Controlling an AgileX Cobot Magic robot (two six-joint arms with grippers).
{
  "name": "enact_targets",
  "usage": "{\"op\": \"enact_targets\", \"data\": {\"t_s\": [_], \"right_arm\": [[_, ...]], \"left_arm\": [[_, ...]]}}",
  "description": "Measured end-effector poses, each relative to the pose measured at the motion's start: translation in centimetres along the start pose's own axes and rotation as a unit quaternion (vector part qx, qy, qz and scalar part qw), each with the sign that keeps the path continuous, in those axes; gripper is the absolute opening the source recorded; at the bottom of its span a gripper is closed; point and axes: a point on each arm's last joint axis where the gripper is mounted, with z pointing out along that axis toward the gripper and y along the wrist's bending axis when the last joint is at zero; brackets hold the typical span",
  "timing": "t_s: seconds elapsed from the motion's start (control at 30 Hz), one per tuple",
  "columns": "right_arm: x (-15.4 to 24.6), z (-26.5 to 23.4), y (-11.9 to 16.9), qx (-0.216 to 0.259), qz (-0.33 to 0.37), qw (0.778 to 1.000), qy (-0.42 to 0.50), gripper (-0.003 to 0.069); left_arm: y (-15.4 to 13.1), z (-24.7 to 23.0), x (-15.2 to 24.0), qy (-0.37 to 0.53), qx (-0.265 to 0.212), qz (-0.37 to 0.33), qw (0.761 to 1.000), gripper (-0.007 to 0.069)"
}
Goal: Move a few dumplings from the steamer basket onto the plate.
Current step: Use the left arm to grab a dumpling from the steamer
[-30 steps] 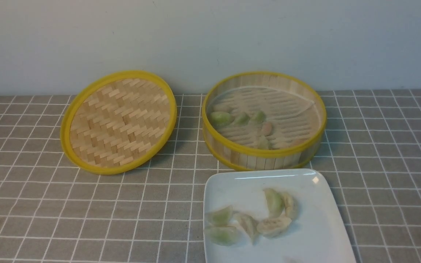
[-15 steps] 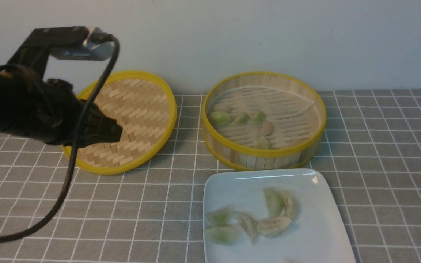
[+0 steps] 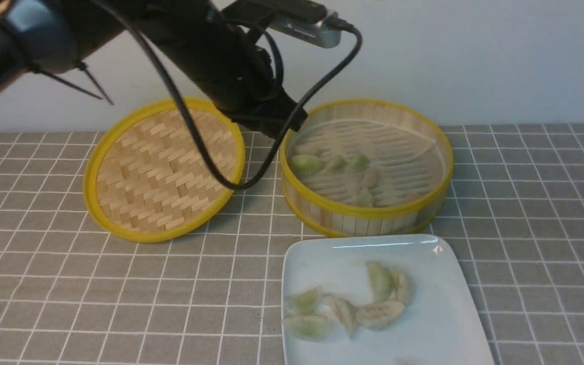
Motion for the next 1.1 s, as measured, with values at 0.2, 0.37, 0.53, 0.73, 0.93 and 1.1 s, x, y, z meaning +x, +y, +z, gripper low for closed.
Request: {"op": "enact_targets", "data": {"t_s": [0.2, 0.37, 0.53, 0.73, 0.93, 1.1], "right_arm": [[-0.3, -0.1, 0.0, 0.001, -0.001, 1.000, -0.013, -0.0012], [-0.4, -0.2, 0.0, 0.005, -0.002, 1.000, -0.024, -0.0012], [-0.5, -0.2, 0.0, 0.006, -0.003, 1.000, -0.028, -0.0011], [-0.5, -0.2, -0.1, 0.007, -0.003, 1.000, -0.028, -0.0010], [-0.5, -0.2, -0.1, 0.009, -0.005, 1.000, -0.028, -0.0010], [-0.5, -0.2, -0.1, 0.011, -0.006, 1.000, -0.028, -0.0010]], "left_arm": [[1.2, 6.6, -2.1, 0.004, -0.016, 0.017, 1.000, -0.0004], [2.7, 11.3, -2.3, -0.004, -0.048, 0.026, 0.999, 0.0044], [3.5, 14.5, -1.8, -0.011, -0.067, 0.031, 0.997, 0.0159], [4.3, 17.7, -0.9, -0.016, -0.085, 0.040, 0.995, 0.0361], [4.5, 19.2, -0.4, -0.017, -0.092, 0.049, 0.994, 0.0378], [4.4, 19.4, -0.3, -0.012, -0.093, 0.052, 0.994, 0.0274]]}}
